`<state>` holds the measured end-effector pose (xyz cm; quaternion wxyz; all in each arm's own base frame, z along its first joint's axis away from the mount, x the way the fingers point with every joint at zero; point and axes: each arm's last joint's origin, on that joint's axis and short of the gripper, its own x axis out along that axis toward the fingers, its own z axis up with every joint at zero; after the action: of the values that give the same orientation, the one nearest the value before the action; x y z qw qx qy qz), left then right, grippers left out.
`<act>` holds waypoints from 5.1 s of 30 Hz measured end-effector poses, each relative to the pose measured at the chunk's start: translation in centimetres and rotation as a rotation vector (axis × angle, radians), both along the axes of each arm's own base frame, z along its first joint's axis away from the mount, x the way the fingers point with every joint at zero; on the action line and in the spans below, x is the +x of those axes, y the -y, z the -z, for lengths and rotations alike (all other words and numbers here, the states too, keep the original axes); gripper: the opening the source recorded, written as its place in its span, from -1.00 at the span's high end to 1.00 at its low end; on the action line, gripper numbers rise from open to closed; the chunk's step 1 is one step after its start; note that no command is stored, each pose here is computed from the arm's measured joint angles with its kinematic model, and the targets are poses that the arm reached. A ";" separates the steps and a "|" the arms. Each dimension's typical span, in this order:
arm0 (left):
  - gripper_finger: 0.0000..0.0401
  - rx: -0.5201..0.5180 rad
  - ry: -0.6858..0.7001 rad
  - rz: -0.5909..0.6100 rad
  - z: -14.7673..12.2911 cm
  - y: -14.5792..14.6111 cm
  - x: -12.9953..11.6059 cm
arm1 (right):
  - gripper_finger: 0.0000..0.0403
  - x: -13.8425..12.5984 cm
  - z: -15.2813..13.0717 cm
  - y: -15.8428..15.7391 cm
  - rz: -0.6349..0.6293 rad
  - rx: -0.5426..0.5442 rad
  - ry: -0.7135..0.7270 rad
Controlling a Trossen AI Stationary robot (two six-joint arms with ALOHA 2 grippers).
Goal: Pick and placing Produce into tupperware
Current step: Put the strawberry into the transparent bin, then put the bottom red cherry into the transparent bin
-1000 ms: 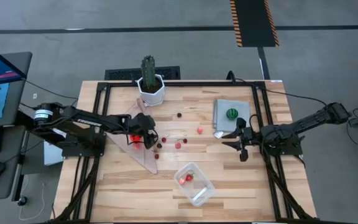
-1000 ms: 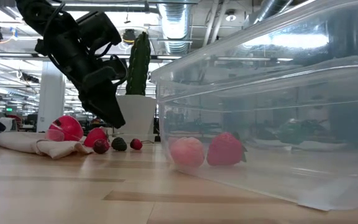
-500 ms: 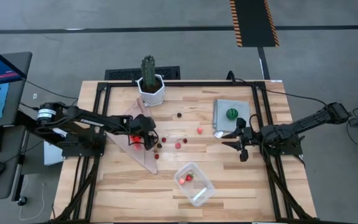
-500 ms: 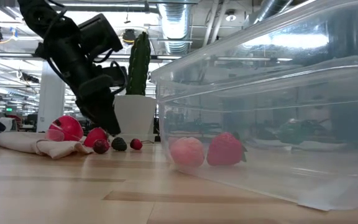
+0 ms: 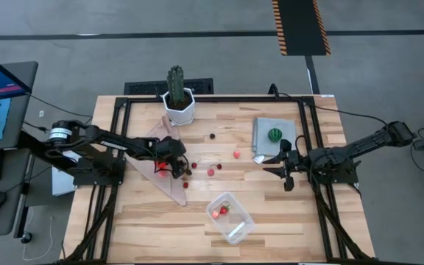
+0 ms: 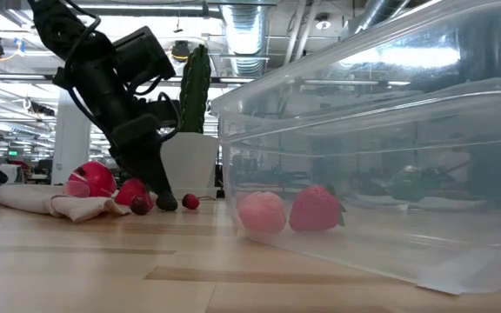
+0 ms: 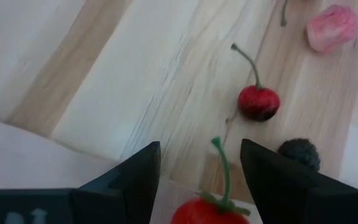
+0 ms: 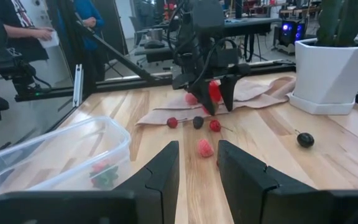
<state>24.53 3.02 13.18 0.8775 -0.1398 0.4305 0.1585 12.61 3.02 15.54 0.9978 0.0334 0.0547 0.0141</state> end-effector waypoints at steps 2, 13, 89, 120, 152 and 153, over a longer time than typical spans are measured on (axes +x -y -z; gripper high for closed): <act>0.06 0.000 -0.003 0.000 0.0 0.0 0.0 | 0.33 0.0 0.0 0.0 0.000 0.000 0.000; 0.95 0.024 0.006 0.034 -0.1 0.0 0.1 | 0.33 0.0 0.0 0.0 0.000 0.000 0.000; 0.52 -0.212 0.583 0.494 -6.6 14.3 13.5 | 0.33 0.0 0.2 0.0 0.007 0.039 -0.023; 0.41 0.130 0.573 0.335 -13.6 9.1 -0.4 | 0.34 0.3 -0.9 1.0 -0.282 0.047 0.082; 0.13 -0.121 0.259 -0.159 -1.9 9.8 -1.1 | 0.33 0.3 -0.5 1.0 -0.274 0.075 0.040; 0.10 -0.123 0.257 -0.167 -1.8 10.0 -1.0 | 0.33 0.3 -0.5 1.0 -0.274 0.075 0.037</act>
<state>23.52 -6.96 14.94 0.8990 -0.2478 0.3103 0.1849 12.87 2.01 16.03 0.9855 0.0626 0.0396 0.1528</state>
